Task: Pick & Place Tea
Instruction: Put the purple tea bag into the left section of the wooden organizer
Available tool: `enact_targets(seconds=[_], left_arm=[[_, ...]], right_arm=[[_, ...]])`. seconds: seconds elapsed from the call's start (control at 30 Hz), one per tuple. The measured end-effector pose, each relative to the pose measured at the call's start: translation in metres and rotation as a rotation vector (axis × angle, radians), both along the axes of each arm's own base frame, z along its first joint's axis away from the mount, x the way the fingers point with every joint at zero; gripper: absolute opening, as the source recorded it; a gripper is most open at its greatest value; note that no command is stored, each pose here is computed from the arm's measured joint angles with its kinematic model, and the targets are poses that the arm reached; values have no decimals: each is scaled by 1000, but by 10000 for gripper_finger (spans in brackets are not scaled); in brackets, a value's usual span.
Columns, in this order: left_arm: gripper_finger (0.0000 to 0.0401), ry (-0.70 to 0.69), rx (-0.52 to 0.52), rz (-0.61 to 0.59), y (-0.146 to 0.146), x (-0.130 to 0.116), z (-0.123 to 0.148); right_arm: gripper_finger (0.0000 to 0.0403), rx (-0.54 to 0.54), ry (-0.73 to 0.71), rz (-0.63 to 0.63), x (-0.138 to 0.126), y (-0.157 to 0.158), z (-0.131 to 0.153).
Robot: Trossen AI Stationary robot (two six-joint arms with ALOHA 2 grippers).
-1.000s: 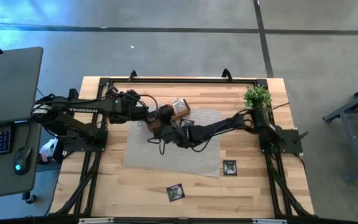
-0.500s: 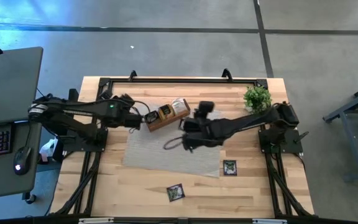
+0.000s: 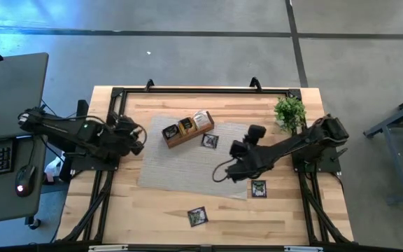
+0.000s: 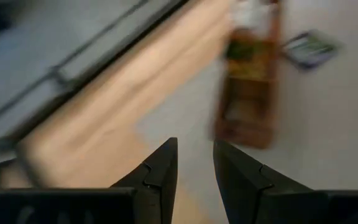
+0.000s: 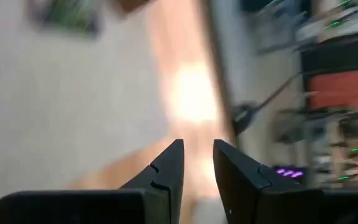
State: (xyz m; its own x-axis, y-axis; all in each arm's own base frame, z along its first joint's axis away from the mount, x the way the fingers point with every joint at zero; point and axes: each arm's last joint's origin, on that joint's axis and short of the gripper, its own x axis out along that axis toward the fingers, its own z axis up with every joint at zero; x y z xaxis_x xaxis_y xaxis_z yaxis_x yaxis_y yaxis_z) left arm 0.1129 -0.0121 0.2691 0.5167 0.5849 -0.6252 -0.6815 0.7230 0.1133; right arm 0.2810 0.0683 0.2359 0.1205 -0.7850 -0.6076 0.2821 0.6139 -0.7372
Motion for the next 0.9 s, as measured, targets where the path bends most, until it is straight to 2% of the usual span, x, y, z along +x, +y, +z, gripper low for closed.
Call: enact_targets(seconds=[0.13,0.27,0.43,0.5,0.57,0.73,0.9], left_arm=[[101,-108,-62,-143,-7,3,-8],[101,-219,-73,-226,-12,14,-8],[101,-309,-159,-304,-19,28,-12],[101,-285,-168,-317,-21,32,-16],[101,-262,-163,-314,-22,36,-19],[101,-239,-128,-286,-24,43,-24],[101,-229,-74,-270,-24,47,-25]], right_arm=[[83,195,-88,37,-17,-3,-17],[83,366,-337,180,-23,-7,-24],[83,442,-744,321,-25,-24,-41],[83,484,-904,338,-26,-34,-50],[83,522,-994,352,-29,-45,-61],[100,485,-1038,299,-27,-74,-79],[138,520,-987,248,-3,-95,-92]])
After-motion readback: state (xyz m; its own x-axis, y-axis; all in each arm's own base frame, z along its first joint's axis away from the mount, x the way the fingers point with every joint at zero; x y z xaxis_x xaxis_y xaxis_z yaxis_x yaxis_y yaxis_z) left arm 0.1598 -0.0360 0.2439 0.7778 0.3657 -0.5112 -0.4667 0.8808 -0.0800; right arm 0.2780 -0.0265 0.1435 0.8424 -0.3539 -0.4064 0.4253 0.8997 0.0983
